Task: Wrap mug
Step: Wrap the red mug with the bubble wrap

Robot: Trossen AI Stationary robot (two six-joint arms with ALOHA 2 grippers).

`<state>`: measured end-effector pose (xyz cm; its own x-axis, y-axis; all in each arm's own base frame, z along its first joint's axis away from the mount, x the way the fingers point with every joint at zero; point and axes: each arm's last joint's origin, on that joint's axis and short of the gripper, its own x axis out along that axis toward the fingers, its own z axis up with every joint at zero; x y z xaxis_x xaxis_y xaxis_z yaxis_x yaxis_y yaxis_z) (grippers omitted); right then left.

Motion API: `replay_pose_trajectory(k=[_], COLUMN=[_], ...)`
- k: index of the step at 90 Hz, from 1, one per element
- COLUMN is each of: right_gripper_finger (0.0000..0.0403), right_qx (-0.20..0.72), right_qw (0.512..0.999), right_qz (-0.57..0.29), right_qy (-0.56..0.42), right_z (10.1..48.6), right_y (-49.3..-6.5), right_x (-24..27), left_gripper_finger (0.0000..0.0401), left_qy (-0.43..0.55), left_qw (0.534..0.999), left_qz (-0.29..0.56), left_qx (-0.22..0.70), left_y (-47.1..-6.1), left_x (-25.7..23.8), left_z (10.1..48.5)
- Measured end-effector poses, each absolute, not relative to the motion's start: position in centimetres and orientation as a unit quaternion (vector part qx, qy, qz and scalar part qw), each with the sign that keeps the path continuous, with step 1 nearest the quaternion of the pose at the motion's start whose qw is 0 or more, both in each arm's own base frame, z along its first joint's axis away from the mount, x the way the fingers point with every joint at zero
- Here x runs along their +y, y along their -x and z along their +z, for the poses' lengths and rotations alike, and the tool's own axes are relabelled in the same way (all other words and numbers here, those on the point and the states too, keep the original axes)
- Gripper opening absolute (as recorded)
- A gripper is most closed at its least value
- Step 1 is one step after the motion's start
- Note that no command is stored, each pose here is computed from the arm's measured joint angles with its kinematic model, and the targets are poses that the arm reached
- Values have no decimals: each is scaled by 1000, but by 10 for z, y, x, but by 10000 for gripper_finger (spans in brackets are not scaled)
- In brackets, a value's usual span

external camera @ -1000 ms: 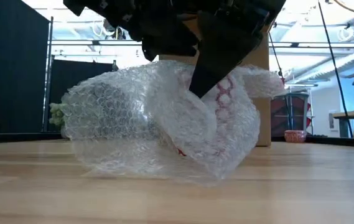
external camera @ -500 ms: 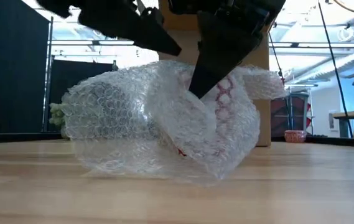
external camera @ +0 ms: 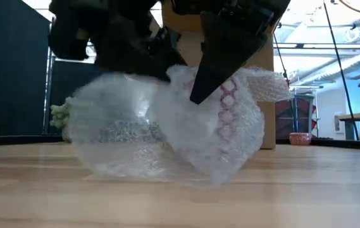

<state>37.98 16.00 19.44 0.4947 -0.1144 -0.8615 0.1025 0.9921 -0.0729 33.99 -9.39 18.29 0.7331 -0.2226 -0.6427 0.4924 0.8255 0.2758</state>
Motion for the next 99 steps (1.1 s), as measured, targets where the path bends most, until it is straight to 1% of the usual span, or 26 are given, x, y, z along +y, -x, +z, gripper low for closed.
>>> replay_pose_trajectory(k=[14, 35, 47, 77, 89, 99], right_gripper_finger=[185, 185, 185, 185, 185, 189], right_qx=[499, 498, 486, 473, 472, 497], right_qw=[864, 865, 872, 878, 874, 857], right_qz=[-63, -59, -62, -58, -80, -103], right_qy=[7, 1, -21, -51, -85, -85], right_z=[194, 199, 220, 278, 287, 284], right_y=[-380, -377, -370, -335, -327, -323], right_x=[160, 160, 157, 146, 141, 135], left_gripper_finger=[264, 264, 264, 264, 264, 264], left_qy=[-221, -213, -201, -200, -197, -186], left_qw=[904, 911, 913, 915, 917, 920], left_qz=[-198, -193, -190, -189, -187, -184], left_qx=[309, 297, 300, 296, 292, 292], left_y=[-346, -347, -347, -348, -348, -348], left_x=[-96, -96, -96, -96, -96, -97], left_z=[172, 173, 173, 173, 173, 174])
